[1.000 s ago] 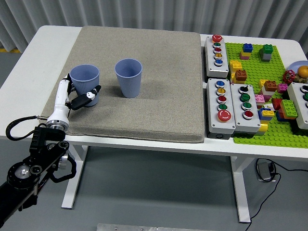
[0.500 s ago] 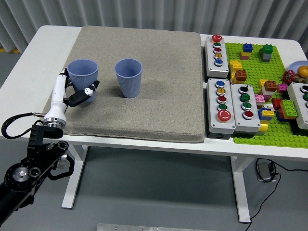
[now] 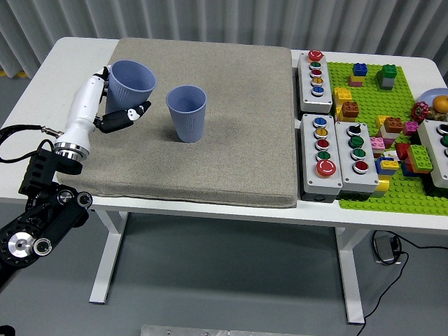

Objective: Pick cup pour cup place

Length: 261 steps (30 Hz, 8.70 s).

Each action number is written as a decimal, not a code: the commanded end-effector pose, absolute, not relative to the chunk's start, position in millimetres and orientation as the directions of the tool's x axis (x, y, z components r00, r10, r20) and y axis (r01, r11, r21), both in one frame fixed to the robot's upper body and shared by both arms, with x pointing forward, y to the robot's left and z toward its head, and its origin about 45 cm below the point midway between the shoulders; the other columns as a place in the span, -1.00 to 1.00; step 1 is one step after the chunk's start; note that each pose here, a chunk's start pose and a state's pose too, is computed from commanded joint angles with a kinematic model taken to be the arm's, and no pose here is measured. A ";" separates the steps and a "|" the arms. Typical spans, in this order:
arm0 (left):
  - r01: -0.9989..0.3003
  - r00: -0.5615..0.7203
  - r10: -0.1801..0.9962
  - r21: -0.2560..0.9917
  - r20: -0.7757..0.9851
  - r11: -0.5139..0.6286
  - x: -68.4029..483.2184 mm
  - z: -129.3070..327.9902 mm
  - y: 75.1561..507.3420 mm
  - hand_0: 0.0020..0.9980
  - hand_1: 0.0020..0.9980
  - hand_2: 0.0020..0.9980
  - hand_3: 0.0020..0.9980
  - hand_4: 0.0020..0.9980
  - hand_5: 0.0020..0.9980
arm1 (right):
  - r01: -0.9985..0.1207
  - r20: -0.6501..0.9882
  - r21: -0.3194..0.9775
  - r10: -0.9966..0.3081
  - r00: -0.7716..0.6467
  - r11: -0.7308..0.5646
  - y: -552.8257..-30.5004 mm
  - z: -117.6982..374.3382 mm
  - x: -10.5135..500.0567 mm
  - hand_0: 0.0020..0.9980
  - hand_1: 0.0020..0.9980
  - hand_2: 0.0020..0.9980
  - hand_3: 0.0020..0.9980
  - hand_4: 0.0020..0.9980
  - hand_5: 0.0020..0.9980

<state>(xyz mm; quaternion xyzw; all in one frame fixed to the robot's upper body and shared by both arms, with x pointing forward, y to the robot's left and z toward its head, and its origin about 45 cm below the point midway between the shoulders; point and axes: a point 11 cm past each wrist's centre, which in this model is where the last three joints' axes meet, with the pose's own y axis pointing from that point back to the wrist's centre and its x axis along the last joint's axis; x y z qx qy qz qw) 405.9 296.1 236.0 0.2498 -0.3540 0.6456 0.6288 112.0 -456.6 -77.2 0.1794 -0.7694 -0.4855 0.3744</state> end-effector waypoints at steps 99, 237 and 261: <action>-0.940 -0.150 -0.168 -0.088 0.974 0.330 449.1 289.5 259.7 -0.11 -0.07 -0.02 -0.03 0.39 -0.74 | 0.072 0.392 0.878 -0.625 -0.675 0.473 -461.2 -72.0 123.0 0.34 0.12 -0.01 0.07 -0.90 -0.19; -0.930 -0.282 0.954 -0.271 0.096 -0.248 364.4 177.4 269.7 0.01 0.05 0.05 0.01 0.40 -0.62 | 0.091 0.403 0.877 -0.622 -0.672 0.471 -458.8 -76.6 110.0 0.34 0.12 -0.01 0.07 -0.88 -0.18; -0.951 -0.306 0.934 -0.100 0.187 -0.292 367.6 122.6 286.6 0.09 0.13 0.14 0.03 0.40 -0.60 | 0.095 0.408 0.877 -0.626 -0.665 0.471 -456.2 -77.7 109.3 0.34 0.12 -0.01 0.07 -0.88 -0.16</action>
